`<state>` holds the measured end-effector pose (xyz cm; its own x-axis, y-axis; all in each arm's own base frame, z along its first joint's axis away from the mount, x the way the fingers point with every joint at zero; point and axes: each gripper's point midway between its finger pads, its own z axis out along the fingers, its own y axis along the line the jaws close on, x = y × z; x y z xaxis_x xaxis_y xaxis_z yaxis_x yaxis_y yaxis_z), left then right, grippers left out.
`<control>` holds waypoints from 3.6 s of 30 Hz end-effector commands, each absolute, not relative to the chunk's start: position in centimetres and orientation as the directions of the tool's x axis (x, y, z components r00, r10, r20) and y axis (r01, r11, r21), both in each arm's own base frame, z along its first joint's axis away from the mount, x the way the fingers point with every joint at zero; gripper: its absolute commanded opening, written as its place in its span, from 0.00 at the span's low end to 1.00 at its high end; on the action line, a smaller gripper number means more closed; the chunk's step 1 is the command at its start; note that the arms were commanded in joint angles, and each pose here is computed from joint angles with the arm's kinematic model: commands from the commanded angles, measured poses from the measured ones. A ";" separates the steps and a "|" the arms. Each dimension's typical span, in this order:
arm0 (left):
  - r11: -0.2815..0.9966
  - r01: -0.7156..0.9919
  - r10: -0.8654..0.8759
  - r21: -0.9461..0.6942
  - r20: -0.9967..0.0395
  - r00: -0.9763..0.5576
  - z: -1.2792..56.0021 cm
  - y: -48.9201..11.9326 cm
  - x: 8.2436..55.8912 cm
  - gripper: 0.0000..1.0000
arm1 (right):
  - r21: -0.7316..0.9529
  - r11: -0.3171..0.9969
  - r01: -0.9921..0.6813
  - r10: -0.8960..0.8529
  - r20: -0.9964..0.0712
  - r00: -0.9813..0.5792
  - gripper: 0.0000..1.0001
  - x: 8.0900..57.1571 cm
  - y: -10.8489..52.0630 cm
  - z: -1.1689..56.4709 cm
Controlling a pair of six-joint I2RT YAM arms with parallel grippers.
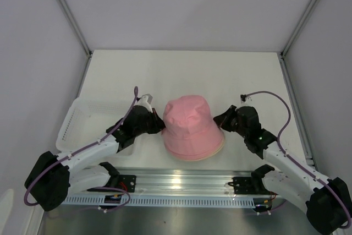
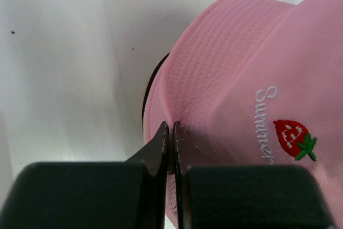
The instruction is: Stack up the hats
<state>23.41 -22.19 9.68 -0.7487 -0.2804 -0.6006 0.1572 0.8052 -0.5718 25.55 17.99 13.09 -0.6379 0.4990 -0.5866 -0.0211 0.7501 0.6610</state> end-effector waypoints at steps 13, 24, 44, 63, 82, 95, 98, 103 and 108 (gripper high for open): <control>0.958 0.026 -0.227 -0.287 -0.808 -0.543 18.7 -14.0 25.1 0.87 | 0.511 0.851 0.123 0.464 -0.618 -0.635 0.71 26.1 11.6 20.7; 0.847 0.418 -0.190 -0.329 -0.921 -0.340 33.7 -17.6 23.6 0.99 | 0.787 0.594 -0.169 0.468 -0.509 -0.722 0.51 19.1 18.2 25.0; 0.734 0.558 -0.032 -0.387 -0.841 -0.541 29.3 -24.1 22.6 0.99 | 0.589 0.789 -0.178 0.207 -0.526 -0.825 0.47 17.4 20.3 11.6; 0.712 -0.113 -0.567 -0.693 -0.473 -0.674 19.4 -16.6 20.7 0.78 | 0.554 0.832 -0.028 0.413 -0.653 -0.635 0.69 23.7 13.9 21.8; 0.701 -0.139 -0.496 -0.699 -0.339 -0.799 13.6 -21.2 20.7 0.40 | 0.633 0.769 -0.093 0.402 -0.592 -0.699 0.68 25.2 18.9 18.8; 0.793 -0.008 -0.419 -0.610 -0.535 -0.734 14.7 -21.3 25.0 0.43 | 0.606 0.794 0.047 0.486 -0.586 -0.649 0.71 26.0 17.3 15.9; 0.792 0.018 -0.409 -0.610 -0.553 -0.726 15.2 -21.9 25.9 0.44 | 0.596 0.801 0.048 0.488 -0.606 -0.628 0.72 26.4 16.9 15.9; 0.796 0.035 -0.398 -0.604 -0.567 -0.721 15.3 -22.7 27.2 0.44 | 0.593 0.804 0.035 0.500 -0.643 -0.580 0.73 27.4 16.6 16.2; 0.784 0.039 -0.397 -0.619 -0.548 -0.736 14.5 -23.6 27.7 0.43 | 0.598 0.800 0.042 0.511 -0.643 -0.570 0.74 27.9 16.6 16.2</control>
<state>25.87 -21.87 11.84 -0.7734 -0.3796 -0.5077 -0.0342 0.8247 -0.5646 26.58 16.72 15.03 -0.6290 0.4822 -0.6097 0.0532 0.8092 0.5851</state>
